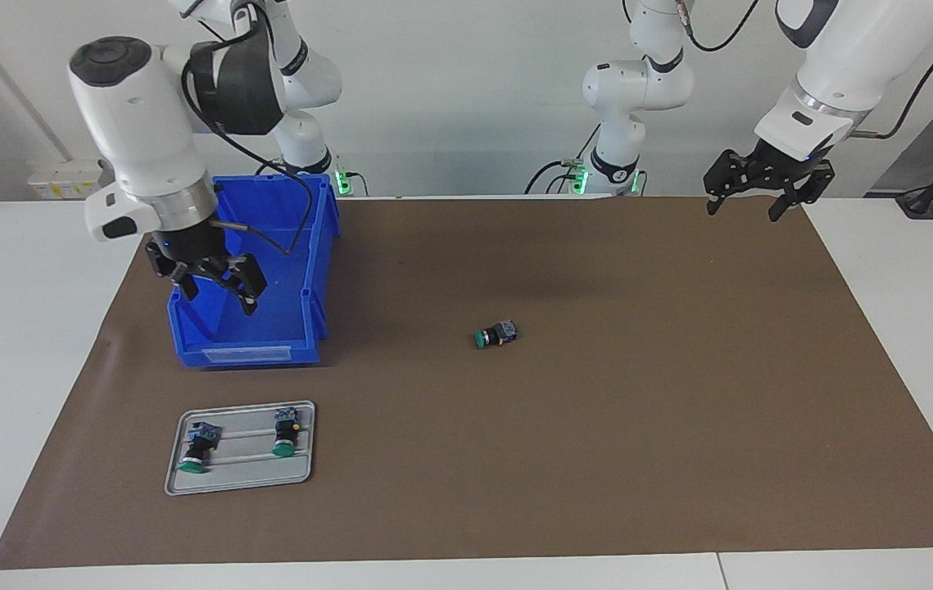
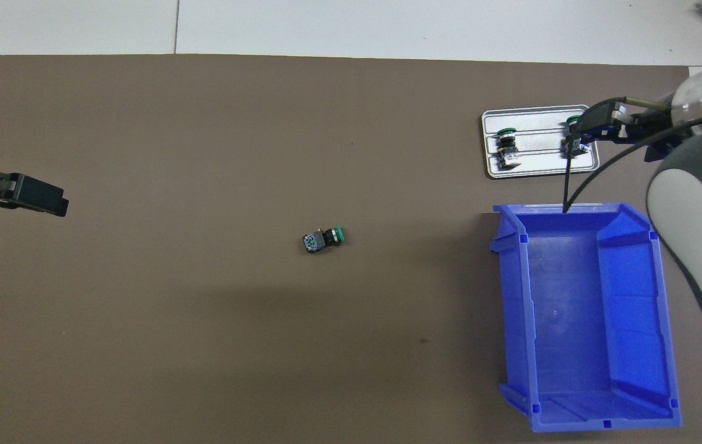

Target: Place and press button with both arms

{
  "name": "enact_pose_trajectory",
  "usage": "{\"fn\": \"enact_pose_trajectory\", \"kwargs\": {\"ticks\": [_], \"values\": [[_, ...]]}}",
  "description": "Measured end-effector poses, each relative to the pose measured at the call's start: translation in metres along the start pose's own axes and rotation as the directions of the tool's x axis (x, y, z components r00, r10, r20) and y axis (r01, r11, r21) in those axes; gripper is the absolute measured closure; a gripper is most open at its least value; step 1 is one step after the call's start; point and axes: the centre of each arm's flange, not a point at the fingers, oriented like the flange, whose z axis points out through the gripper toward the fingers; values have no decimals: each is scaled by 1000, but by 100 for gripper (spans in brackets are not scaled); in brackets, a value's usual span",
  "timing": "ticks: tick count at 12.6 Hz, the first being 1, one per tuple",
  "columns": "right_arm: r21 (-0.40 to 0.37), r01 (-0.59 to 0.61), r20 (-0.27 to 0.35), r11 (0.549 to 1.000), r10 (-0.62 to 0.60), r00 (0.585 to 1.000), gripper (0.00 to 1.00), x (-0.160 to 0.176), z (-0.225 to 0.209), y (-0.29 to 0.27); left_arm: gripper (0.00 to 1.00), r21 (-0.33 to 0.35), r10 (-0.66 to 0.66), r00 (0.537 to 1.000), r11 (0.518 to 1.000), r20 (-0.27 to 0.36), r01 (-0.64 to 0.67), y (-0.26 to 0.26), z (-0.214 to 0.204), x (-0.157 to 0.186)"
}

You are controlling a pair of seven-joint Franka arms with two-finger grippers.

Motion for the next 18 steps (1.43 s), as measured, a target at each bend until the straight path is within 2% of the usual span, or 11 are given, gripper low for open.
{"fn": "enact_pose_trajectory", "kwargs": {"ticks": [3,7,12,15,17,18], "values": [[5,87,22,996,-88,996,0,-13,-37,45,0,0,0,1000,1000,0,0,0,0,0],[7,116,40,993,-116,992,0,-47,-92,77,0,0,0,1000,1000,0,0,0,0,0],[-4,143,94,990,-142,985,0,-56,-77,67,0,0,0,1000,1000,0,0,0,0,0],[-2,157,99,988,-156,983,0,-55,-72,58,0,0,8,1000,1000,1,-8,4,0,0],[-2,157,97,988,-156,983,0,-54,-72,58,0,2,61,998,998,-2,-61,25,2,3],[-2,158,97,987,-157,983,0,-54,-72,58,0,3,127,992,992,-5,-127,40,7,4]]}}
